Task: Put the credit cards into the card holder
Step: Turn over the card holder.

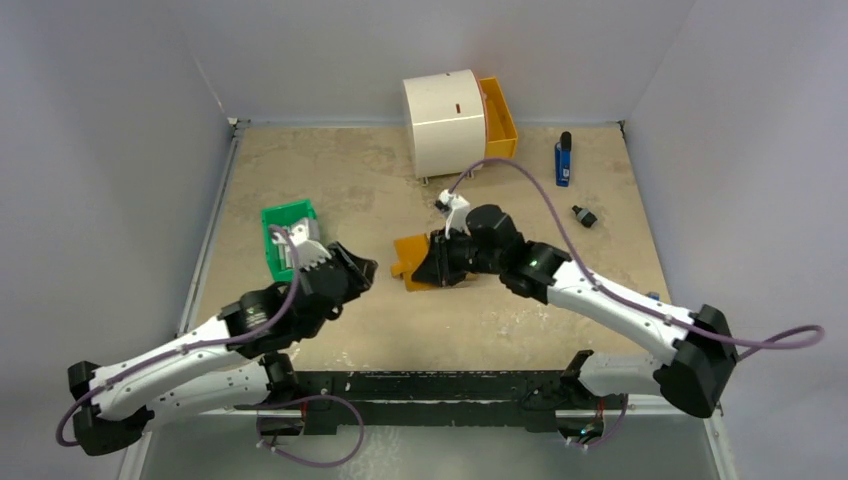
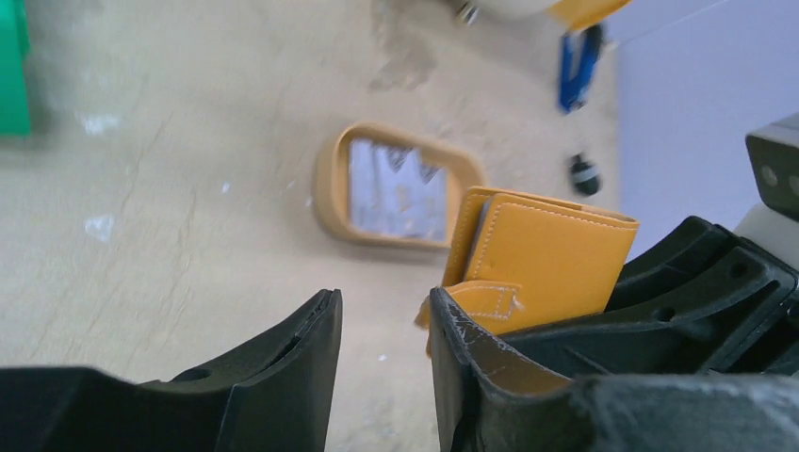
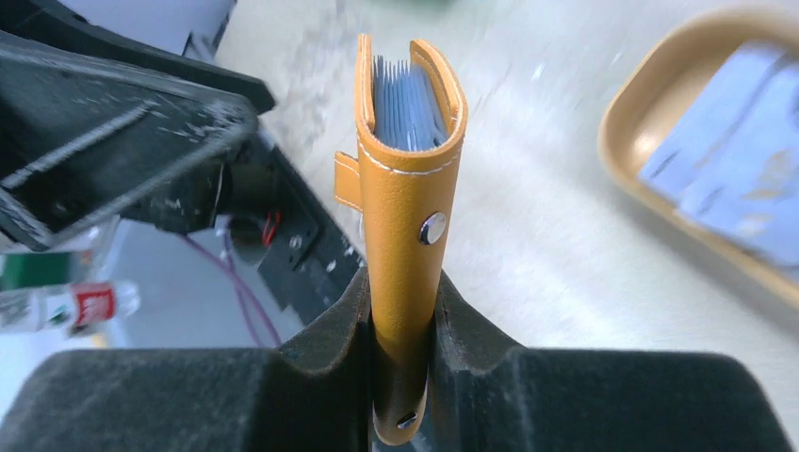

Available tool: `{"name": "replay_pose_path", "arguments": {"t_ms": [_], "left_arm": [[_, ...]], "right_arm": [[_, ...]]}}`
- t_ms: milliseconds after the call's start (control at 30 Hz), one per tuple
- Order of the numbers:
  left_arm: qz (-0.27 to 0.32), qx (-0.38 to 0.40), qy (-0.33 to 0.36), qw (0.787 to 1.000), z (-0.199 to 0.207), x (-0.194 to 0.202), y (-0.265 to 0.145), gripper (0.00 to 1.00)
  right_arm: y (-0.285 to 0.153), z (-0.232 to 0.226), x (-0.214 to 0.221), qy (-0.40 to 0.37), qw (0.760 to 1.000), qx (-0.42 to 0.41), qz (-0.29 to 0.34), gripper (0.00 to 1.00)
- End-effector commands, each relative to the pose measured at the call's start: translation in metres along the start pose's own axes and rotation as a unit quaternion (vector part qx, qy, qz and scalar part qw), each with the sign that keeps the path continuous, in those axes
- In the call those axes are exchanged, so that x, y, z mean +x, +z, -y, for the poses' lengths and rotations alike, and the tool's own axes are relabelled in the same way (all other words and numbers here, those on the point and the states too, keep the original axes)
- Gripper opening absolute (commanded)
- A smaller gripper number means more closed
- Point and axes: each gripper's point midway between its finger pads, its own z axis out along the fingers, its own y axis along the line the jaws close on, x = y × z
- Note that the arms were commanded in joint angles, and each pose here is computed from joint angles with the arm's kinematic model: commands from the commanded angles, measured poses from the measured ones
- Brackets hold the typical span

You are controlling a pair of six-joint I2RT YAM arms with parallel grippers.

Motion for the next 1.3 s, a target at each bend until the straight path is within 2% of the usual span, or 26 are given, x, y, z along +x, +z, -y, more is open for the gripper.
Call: {"name": "replay_pose_path", "arguments": {"t_ms": [0,100,167,200,267,333,400,433,467,567,633,667,867,1067,1267], "left_arm": [[0.088,-0.001,0.040,0.995,0.017,-0.075,-0.036,0.39],[0.146,0.048,0.009,0.988,0.052,-0.121,-0.060,0.43],[0.175,0.091,-0.010,0.980,0.077,-0.144,-0.073,0.50],[0.186,0.115,-0.025,0.976,0.090,-0.154,-0.080,0.57],[0.192,0.164,-0.041,0.967,0.117,-0.167,-0.092,0.63],[0.187,0.212,-0.043,0.958,0.146,-0.174,-0.104,0.65],[0.175,0.240,-0.033,0.954,0.171,-0.175,-0.108,0.67],[0.168,0.249,-0.028,0.954,0.182,-0.175,-0.108,0.68],[0.162,0.253,-0.022,0.953,0.189,-0.174,-0.108,0.69],[0.151,0.277,-0.002,0.949,0.213,-0.172,-0.110,0.70],[0.152,0.286,-0.001,0.946,0.223,-0.175,-0.111,0.70],[0.155,0.291,-0.006,0.944,0.227,-0.178,-0.113,0.70],[0.161,0.334,-0.025,0.928,0.249,-0.187,-0.125,0.70],[0.144,0.285,-0.010,0.947,0.242,-0.176,-0.105,0.72],[0.128,0.312,-0.018,0.941,0.256,-0.168,-0.106,0.75]], "right_arm": [[-0.063,0.007,-0.061,-0.168,0.976,0.122,0.063,0.00],[-0.105,-0.005,-0.120,-0.258,0.937,0.184,0.145,0.00],[-0.135,-0.013,-0.157,-0.328,0.894,0.225,0.209,0.00],[-0.153,-0.019,-0.176,-0.355,0.866,0.248,0.248,0.00],[-0.186,-0.030,-0.206,-0.405,0.810,0.295,0.304,0.00],[-0.212,-0.037,-0.228,-0.453,0.750,0.352,0.329,0.00],[-0.241,-0.046,-0.249,-0.478,0.680,0.415,0.371,0.00],[-0.247,-0.041,-0.250,-0.496,0.648,0.450,0.362,0.00],[-0.261,-0.049,-0.257,-0.507,0.608,0.474,0.385,0.00],[-0.272,-0.063,-0.254,-0.568,0.506,0.520,0.388,0.00],[-0.274,-0.071,-0.248,-0.607,0.444,0.539,0.379,0.00],[-0.273,-0.074,-0.244,-0.621,0.424,0.541,0.378,0.00],[-0.258,-0.085,-0.230,-0.660,0.393,0.522,0.371,0.00],[-0.231,-0.100,-0.216,-0.694,0.364,0.505,0.361,0.00],[-0.221,-0.113,-0.211,-0.704,0.349,0.498,0.368,0.00]]}}
